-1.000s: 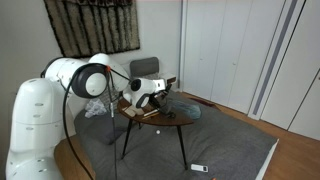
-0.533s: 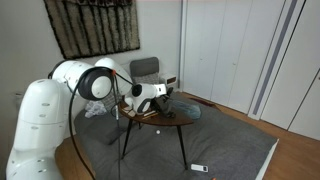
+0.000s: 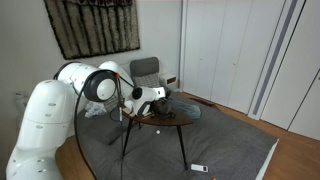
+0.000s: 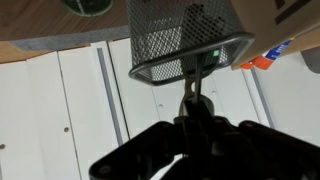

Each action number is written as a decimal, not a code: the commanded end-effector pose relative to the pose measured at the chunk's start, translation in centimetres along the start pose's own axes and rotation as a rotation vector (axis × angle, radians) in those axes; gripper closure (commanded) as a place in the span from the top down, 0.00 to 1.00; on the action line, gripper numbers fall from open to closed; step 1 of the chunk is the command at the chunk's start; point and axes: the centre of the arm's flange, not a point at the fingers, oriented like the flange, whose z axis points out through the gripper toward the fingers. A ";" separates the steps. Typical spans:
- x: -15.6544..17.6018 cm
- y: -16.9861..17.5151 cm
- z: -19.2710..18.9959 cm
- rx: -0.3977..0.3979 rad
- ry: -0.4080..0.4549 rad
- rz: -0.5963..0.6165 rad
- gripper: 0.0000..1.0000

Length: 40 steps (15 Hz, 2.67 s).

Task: Put the black pair of glasses in the basket

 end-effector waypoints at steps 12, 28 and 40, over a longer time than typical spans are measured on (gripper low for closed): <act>1.3 -0.7 -0.5 0.050 0.005 -0.060 0.84; 9.3 6.1 -14.4 -0.235 -0.287 -0.053 1.00; 4.3 4.7 -21.3 -0.185 -0.767 -0.061 1.00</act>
